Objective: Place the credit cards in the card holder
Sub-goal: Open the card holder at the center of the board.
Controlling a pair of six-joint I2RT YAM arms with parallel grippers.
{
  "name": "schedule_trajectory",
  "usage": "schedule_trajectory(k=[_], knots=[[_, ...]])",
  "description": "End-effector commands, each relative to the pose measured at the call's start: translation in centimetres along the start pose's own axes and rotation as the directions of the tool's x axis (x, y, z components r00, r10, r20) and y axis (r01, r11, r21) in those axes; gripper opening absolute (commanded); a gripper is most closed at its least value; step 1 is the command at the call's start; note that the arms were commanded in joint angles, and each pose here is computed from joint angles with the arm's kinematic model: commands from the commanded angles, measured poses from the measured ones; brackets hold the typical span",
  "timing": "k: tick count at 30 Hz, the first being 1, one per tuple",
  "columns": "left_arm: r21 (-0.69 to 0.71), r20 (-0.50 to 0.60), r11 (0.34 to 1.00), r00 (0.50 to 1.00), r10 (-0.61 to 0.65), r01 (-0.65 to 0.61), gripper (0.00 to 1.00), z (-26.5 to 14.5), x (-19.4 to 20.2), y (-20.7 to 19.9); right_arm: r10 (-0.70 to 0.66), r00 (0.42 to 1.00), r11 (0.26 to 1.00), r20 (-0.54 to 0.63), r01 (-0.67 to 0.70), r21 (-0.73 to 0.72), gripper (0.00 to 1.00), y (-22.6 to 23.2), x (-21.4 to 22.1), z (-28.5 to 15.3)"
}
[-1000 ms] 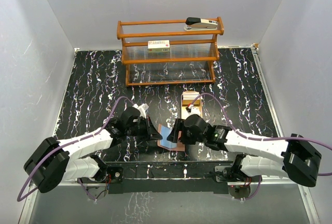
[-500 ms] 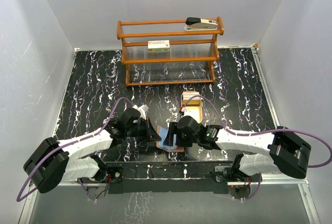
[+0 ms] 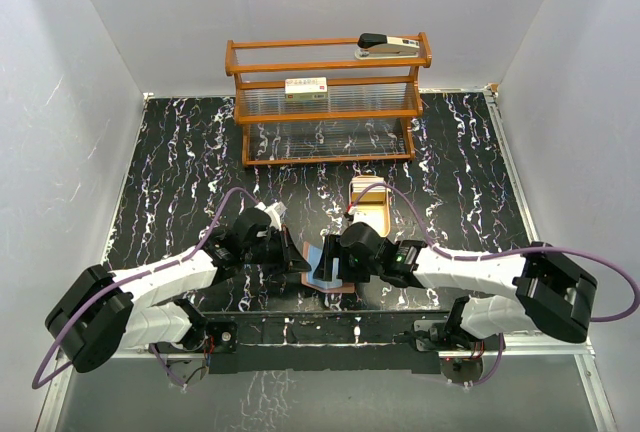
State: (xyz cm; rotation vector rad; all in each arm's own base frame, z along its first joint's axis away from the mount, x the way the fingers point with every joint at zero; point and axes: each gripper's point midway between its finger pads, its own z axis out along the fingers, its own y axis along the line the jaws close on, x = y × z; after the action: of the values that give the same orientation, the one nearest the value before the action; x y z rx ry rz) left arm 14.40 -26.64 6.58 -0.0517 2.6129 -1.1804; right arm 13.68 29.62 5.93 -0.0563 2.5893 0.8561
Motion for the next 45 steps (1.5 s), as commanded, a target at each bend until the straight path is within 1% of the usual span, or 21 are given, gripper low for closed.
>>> schedule_trajectory(k=[1,13,17,20,31,32,34,40,42,45], knots=[[0.041,0.004,0.999,1.000,0.020,-0.020,0.00,-0.4,-0.2,-1.3,-0.014,0.998,0.998,0.054,0.018,-0.066,0.70,2.5,-1.7,0.1],[0.038,-0.008,0.999,1.000,0.009,-0.008,0.00,-0.3,0.0,-1.2,-0.016,0.999,0.997,0.039,0.019,-0.073,0.71,2.4,-1.2,0.6],[0.038,-0.006,0.999,1.000,0.007,-0.007,0.00,-0.3,0.0,-1.3,-0.016,0.999,0.997,0.042,0.019,-0.071,0.78,2.3,-1.3,0.6],[0.036,-0.007,0.999,1.000,0.005,-0.005,0.00,-0.3,0.0,-1.3,-0.018,0.999,0.998,0.044,0.020,-0.067,0.77,2.2,-1.3,0.6],[0.033,-0.007,0.999,1.000,0.005,-0.005,0.00,-0.5,-0.2,-1.6,-0.028,0.999,1.000,0.043,0.028,0.004,0.68,0.1,-0.8,1.3],[0.037,-0.006,0.999,1.000,0.008,-0.007,0.02,-0.5,-0.2,-1.7,-0.030,0.999,1.000,0.042,0.030,0.007,0.67,0.1,-0.7,1.4],[0.042,-0.007,0.999,1.000,0.011,-0.011,0.10,-0.4,-0.3,-1.8,-0.034,0.999,0.999,0.038,0.033,0.015,0.65,-0.2,-0.6,1.6],[0.049,-0.021,0.999,1.000,0.004,-0.003,0.25,0.1,0.1,-1.5,-0.036,0.999,0.999,0.029,0.036,0.031,0.59,-0.9,-0.2,1.8],[0.043,-0.023,0.999,1.000,-0.003,0.004,0.25,0.3,0.0,-1.3,-0.036,0.999,0.999,0.029,0.035,0.031,0.59,-0.9,-0.1,1.8],[0.034,-0.021,0.999,1.000,0.001,-0.001,0.19,0.4,-0.1,-1.3,-0.040,0.999,0.998,0.034,0.038,0.045,0.58,-1.2,-0.2,1.6]])
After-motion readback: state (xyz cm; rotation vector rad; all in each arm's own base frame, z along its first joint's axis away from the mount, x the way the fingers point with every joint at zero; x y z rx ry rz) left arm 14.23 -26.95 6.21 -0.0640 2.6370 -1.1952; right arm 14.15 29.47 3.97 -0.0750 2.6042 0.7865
